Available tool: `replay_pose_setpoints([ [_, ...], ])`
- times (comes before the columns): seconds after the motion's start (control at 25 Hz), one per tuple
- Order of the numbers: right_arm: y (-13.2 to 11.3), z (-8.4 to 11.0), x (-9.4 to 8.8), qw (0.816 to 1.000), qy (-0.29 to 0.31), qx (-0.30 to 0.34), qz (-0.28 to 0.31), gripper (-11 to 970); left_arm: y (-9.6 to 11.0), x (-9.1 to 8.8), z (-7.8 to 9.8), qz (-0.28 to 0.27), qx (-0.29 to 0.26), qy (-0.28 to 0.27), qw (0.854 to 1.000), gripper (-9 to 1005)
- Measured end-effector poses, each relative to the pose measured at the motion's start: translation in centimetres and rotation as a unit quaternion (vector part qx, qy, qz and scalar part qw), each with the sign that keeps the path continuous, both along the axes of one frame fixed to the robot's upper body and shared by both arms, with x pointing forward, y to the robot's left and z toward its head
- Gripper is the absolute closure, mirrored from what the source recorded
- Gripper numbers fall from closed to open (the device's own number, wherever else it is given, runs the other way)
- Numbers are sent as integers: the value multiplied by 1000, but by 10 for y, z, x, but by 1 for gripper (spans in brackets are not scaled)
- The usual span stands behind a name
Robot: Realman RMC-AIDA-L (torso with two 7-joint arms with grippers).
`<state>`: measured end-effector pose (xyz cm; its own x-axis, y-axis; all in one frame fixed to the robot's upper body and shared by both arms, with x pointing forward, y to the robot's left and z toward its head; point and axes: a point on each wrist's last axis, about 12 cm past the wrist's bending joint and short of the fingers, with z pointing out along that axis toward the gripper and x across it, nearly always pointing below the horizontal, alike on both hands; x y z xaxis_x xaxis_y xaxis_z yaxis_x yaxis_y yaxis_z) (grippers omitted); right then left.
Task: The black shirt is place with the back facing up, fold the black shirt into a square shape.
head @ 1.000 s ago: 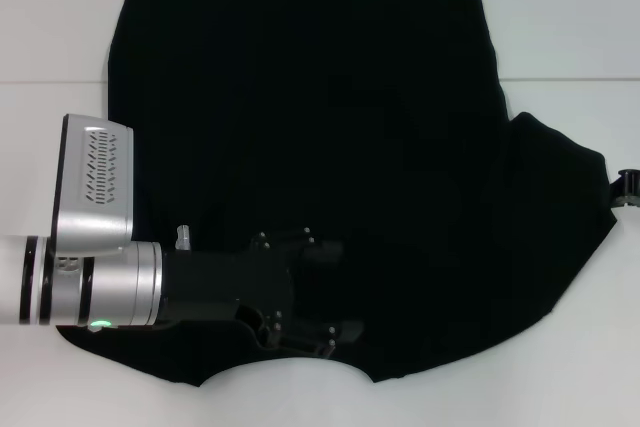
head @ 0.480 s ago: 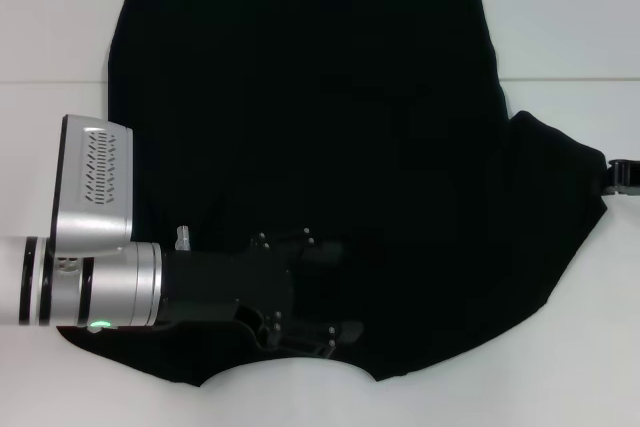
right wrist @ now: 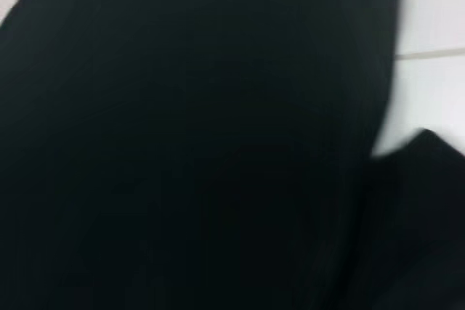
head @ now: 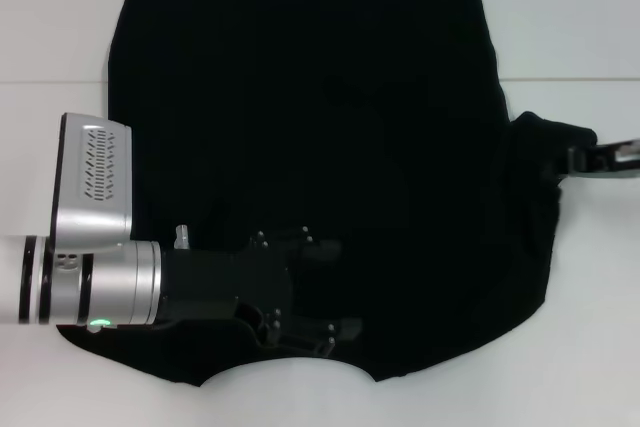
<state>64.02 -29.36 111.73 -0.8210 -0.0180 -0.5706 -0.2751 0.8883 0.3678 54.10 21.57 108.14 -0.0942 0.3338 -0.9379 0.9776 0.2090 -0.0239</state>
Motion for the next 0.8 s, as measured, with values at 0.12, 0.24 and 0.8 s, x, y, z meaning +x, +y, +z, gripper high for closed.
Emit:
replay_pose_setpoints([
  [0.12, 23, 4, 3, 999, 4, -6, 41, 960, 0, 0, 0, 3, 0, 2, 1000, 92],
  [0.24, 47, 7, 6, 996, 13, -20, 86, 960, 0, 1, 0, 3, 1, 3, 1000, 96],
  [0.8, 95, 17, 9, 980, 46, -82, 175, 961, 6, 1, 0, 21, -5, 4, 1000, 110],
])
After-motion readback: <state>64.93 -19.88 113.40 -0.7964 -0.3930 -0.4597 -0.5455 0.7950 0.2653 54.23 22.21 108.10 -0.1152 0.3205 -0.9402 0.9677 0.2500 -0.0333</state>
